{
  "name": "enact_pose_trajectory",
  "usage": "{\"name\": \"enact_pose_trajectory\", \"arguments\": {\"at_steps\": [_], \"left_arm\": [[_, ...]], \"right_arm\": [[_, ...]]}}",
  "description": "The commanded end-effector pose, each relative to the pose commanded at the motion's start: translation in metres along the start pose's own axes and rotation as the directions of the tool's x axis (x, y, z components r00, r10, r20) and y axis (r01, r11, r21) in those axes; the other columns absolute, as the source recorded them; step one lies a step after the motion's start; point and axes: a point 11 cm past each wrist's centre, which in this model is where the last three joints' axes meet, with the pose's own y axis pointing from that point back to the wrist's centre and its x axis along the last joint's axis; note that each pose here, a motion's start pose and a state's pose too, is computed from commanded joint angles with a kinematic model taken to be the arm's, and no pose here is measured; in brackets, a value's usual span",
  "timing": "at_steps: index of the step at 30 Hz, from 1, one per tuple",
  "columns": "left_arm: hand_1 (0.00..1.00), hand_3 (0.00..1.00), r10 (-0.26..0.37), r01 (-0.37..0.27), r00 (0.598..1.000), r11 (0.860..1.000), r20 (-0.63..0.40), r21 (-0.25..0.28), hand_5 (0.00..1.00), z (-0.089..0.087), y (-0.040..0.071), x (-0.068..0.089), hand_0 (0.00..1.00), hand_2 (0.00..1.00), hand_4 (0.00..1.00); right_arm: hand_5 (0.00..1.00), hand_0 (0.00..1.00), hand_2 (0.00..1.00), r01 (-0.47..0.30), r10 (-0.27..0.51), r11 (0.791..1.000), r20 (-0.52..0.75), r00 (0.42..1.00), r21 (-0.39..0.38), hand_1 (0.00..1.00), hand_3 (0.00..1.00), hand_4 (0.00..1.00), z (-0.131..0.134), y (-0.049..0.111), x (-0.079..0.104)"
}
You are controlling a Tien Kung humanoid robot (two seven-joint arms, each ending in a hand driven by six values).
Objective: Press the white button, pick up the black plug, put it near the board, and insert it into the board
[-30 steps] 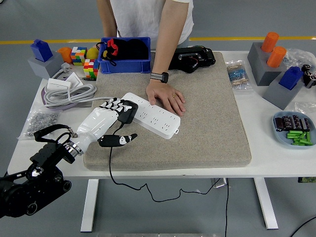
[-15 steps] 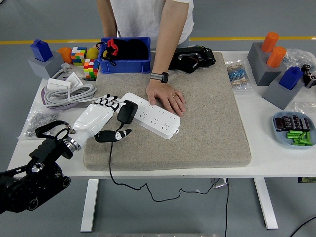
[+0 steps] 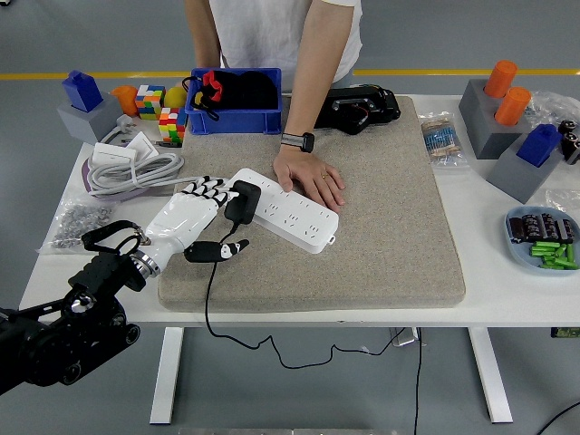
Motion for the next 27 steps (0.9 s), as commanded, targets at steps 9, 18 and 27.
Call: {"name": "enact_pose_trajectory", "arguments": {"at_steps": [9, 18, 27], "left_arm": [[0.997, 0.881, 0.012, -0.012, 1.0, 1.0, 0.019, -0.006, 0.643, 0.003, -0.01, 0.009, 0.986, 0.902, 0.821], [0.988, 0.872, -0.011, 0.011, 1.0, 1.0, 0.021, 0.017, 0.654, 0.002, -0.018, 0.009, 0.983, 0.891, 0.828], [0.984, 0.866, -0.039, 0.039, 0.999, 0.999, 0.022, 0.016, 0.658, 0.004, -0.02, 0.004, 0.978, 0.89, 0.828]], "right_arm": [[0.326, 0.583, 0.51, 0.001, -0.001, 1.0, 0.003, 1.0, 0.001, 0.495, 0.523, 0.639, -0.001, 0.0, 0.0], [0.327, 0.583, 0.509, 0.005, -0.005, 1.0, 0.002, 1.0, 0.006, 0.494, 0.523, 0.64, -0.003, 0.0, -0.003], [0.327, 0.583, 0.508, 0.003, -0.003, 1.0, -0.002, 1.0, 0.005, 0.492, 0.522, 0.64, -0.002, 0.0, -0.002]]}}
